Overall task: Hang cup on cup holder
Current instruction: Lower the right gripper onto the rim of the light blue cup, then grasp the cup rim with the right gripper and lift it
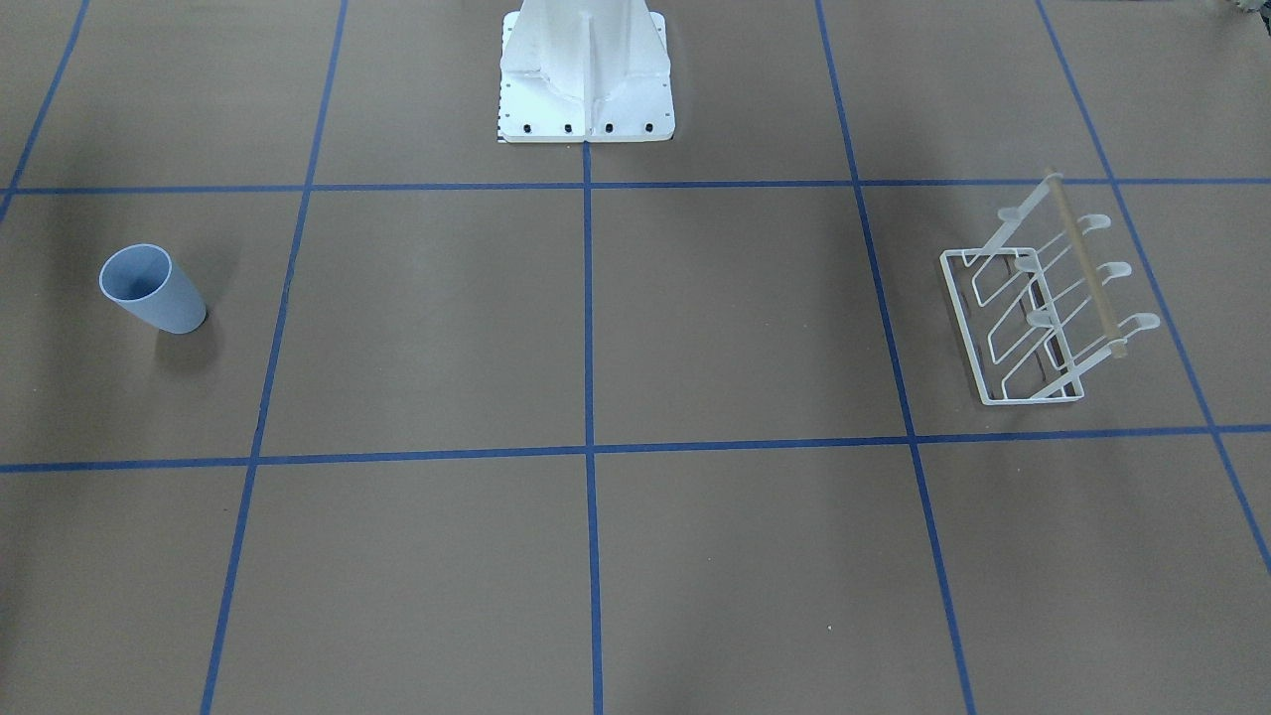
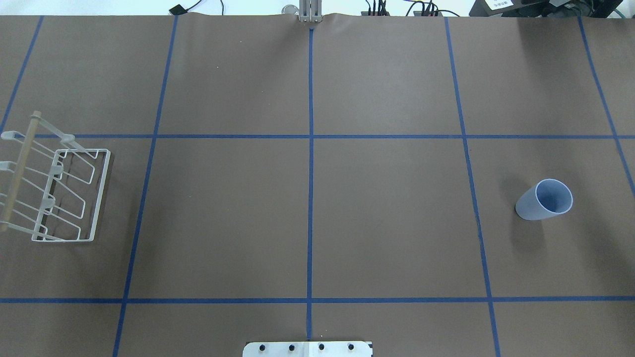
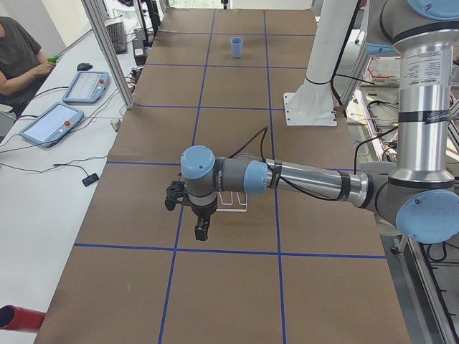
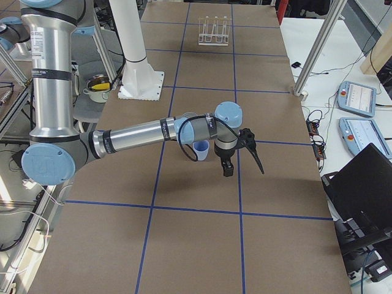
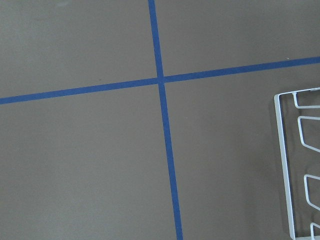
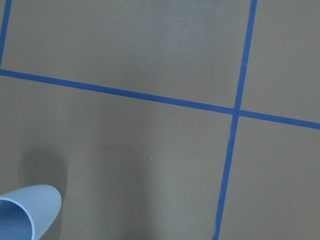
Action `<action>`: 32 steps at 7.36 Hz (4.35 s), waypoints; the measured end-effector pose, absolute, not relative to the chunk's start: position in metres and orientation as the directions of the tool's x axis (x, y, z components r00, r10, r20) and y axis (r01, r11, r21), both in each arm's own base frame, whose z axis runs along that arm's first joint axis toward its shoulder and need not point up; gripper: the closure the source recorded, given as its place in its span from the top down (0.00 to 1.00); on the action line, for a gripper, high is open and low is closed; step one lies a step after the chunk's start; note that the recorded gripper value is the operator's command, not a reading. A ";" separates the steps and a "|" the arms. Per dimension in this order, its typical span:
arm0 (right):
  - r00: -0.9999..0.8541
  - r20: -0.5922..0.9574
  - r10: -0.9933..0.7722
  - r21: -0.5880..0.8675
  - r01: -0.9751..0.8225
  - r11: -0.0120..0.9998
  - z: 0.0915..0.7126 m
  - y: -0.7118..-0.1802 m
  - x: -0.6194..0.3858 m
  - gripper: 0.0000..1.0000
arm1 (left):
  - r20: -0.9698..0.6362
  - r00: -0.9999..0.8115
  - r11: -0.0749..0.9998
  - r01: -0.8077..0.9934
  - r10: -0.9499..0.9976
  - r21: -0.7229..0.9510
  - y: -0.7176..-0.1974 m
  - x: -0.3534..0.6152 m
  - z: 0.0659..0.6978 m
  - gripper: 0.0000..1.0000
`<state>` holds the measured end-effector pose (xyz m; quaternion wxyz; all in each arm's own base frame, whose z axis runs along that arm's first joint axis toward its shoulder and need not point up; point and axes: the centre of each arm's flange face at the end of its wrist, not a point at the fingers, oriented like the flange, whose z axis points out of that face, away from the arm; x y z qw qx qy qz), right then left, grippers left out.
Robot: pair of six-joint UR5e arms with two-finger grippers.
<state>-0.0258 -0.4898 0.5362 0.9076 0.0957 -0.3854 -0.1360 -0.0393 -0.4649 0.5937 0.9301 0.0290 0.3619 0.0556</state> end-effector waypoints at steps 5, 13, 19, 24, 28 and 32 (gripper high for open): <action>0.580 0.673 -0.459 0.368 0.275 0.888 0.508 -0.468 -0.107 1.00 | -0.671 0.732 0.993 -0.083 0.120 0.087 -0.463 -0.039 0.597 0.99; 0.546 0.648 -0.530 0.328 0.428 0.842 0.533 -0.435 -0.178 0.95 | -0.671 0.732 0.993 -0.083 0.118 0.084 -0.463 -0.039 0.598 0.99; 0.539 0.648 -0.538 0.314 0.454 0.834 0.540 -0.441 -0.199 0.11 | -0.671 0.732 0.993 -0.083 0.115 0.080 -0.463 -0.039 0.600 0.99; 0.557 0.675 -0.484 0.291 0.403 0.868 0.525 -0.441 -0.195 0.00 | -0.671 0.732 0.993 -0.083 0.119 0.086 -0.463 -0.039 0.597 0.99; 0.500 0.795 -0.345 0.264 0.227 0.937 0.478 -0.453 -0.156 0.00 | -0.716 0.677 0.984 -0.077 0.170 0.161 -0.466 -0.033 0.577 0.99; 0.441 0.885 -0.150 0.185 -0.037 0.982 0.438 -0.479 -0.164 0.00 | -0.752 0.636 0.978 -0.025 0.176 0.207 -0.496 0.005 0.532 0.99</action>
